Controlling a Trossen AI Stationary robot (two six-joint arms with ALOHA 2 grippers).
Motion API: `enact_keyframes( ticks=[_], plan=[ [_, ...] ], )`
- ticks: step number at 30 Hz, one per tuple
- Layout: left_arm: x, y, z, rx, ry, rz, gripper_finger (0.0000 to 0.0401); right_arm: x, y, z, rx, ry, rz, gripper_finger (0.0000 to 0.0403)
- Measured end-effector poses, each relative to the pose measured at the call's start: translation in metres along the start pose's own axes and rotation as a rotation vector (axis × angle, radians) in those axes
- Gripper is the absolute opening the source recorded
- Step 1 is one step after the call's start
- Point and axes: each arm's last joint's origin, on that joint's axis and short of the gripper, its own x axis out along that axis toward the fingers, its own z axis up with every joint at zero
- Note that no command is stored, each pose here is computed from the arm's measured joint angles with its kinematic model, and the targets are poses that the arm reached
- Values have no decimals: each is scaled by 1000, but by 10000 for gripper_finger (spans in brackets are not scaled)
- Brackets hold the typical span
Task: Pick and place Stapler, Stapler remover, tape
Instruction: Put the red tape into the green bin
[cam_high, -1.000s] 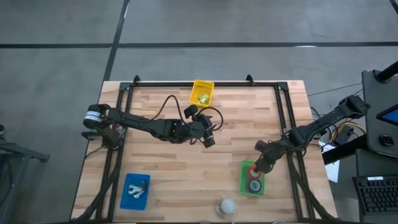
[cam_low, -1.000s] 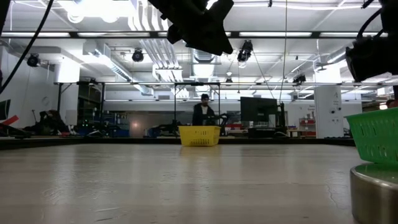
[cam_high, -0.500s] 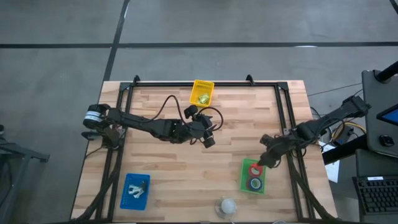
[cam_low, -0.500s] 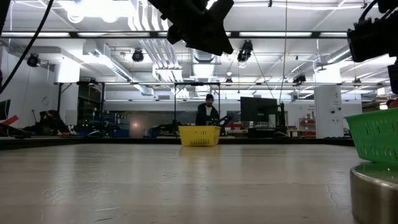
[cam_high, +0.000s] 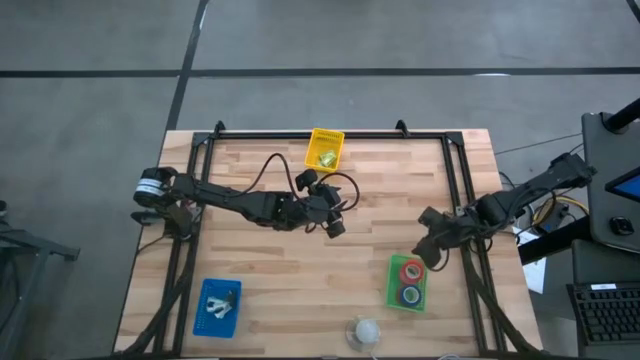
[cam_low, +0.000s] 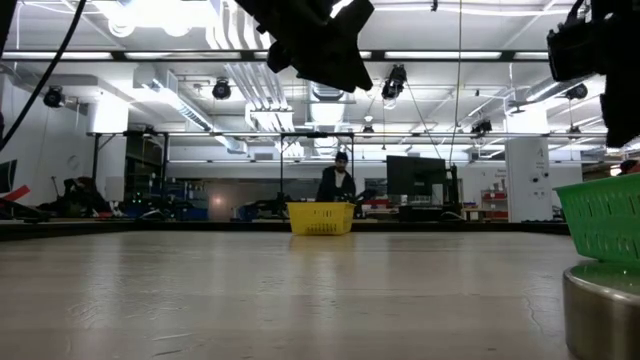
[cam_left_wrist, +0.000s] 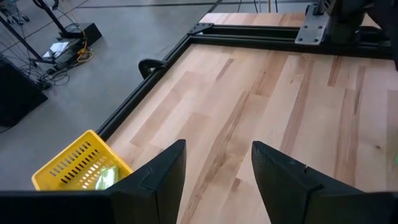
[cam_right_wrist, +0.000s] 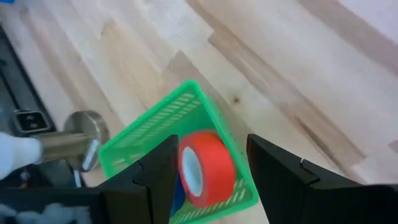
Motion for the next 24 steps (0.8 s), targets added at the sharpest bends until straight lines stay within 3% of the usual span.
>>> enact_keyframes(
  ticks=[7, 14, 24],
  plan=[
    [1, 0, -5, 8, 13, 1, 186, 19, -2, -6, 30, 129, -83, 182],
    [2, 0, -10, -1, 24, 4, 186, 27, -2, -7, 45, 155, -137, 155],
    [2, 0, -10, -5, 20, 4, 186, 35, 0, -8, 25, 184, -178, 18]
  ],
)
